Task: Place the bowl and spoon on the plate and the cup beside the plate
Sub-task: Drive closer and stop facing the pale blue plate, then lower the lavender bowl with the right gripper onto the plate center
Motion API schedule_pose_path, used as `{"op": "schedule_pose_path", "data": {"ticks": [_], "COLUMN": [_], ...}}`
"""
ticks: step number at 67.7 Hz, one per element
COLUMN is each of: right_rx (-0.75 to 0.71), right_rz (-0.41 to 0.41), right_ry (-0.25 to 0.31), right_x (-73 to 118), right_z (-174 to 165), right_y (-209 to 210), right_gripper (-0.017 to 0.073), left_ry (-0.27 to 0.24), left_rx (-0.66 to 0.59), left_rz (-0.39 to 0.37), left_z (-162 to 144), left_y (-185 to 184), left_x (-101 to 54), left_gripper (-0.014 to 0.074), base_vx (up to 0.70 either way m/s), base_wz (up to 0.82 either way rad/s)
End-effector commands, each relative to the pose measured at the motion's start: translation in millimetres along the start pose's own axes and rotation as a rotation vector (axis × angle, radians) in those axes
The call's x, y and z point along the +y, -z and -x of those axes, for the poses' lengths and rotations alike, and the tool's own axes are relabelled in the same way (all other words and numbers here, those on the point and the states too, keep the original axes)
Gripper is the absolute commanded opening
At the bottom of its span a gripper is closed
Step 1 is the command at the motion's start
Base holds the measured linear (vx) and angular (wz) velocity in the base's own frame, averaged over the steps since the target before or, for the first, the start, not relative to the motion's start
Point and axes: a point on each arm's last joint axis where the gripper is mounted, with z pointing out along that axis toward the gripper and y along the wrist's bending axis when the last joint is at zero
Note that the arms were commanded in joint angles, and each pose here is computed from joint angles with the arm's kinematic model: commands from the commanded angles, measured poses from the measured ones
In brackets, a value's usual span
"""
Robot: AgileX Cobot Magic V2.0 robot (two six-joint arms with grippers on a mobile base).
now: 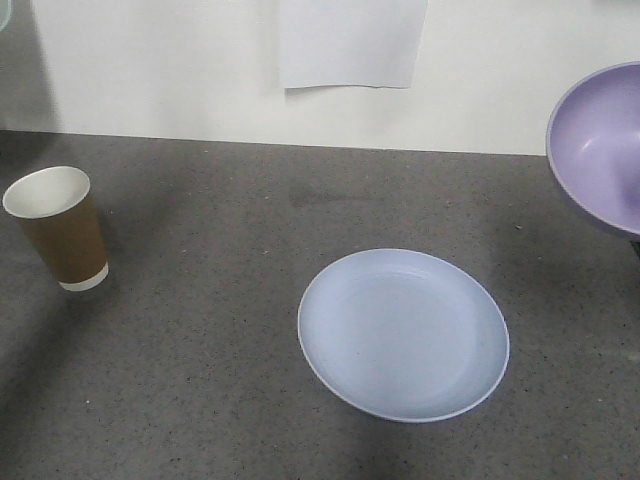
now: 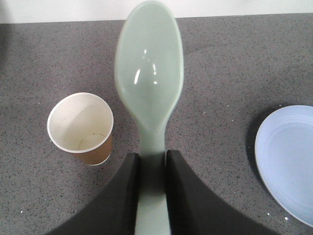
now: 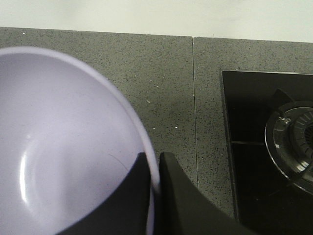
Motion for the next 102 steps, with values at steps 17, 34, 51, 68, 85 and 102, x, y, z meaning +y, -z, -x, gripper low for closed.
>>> {"op": "schedule_pose_path", "data": {"ticks": [17, 34, 51, 68, 85, 102], "right_rx": [-0.111, -0.111, -0.111, -0.111, -0.065, 0.084], "right_rz": [-0.006, -0.006, -0.006, -0.006, 0.046, 0.248], "right_ry": [0.006, 0.006, 0.006, 0.006, 0.005, 0.057], "right_x": [-2.0, -2.0, -2.0, -2.0, 3.4, 24.9], "right_z": [12, 12, 12, 12, 10, 10], "right_y": [12, 12, 12, 12, 4, -40], "right_gripper": [-0.001, -0.001, -0.001, -0.001, -0.0009, -0.0006], "left_ry": [0.0, 0.0, 0.0, 0.0, 0.0, 0.0], "left_rx": [-0.081, -0.081, -0.081, -0.081, -0.081, -0.081], "left_rz": [-0.018, -0.018, -0.018, -0.018, -0.018, -0.018], "left_z": [4, 4, 4, 4, 4, 4], "left_y": [19, 19, 19, 19, 19, 19], "left_x": [-1.8, -1.8, -1.8, -1.8, -1.8, -1.8], "left_gripper": [-0.0006, -0.0006, -0.0006, -0.0006, -0.0006, -0.0006], "base_vx": [0.0, 0.0, 0.0, 0.0, 0.0, 0.0], "base_wz": [0.0, 0.0, 0.0, 0.0, 0.0, 0.0]}}
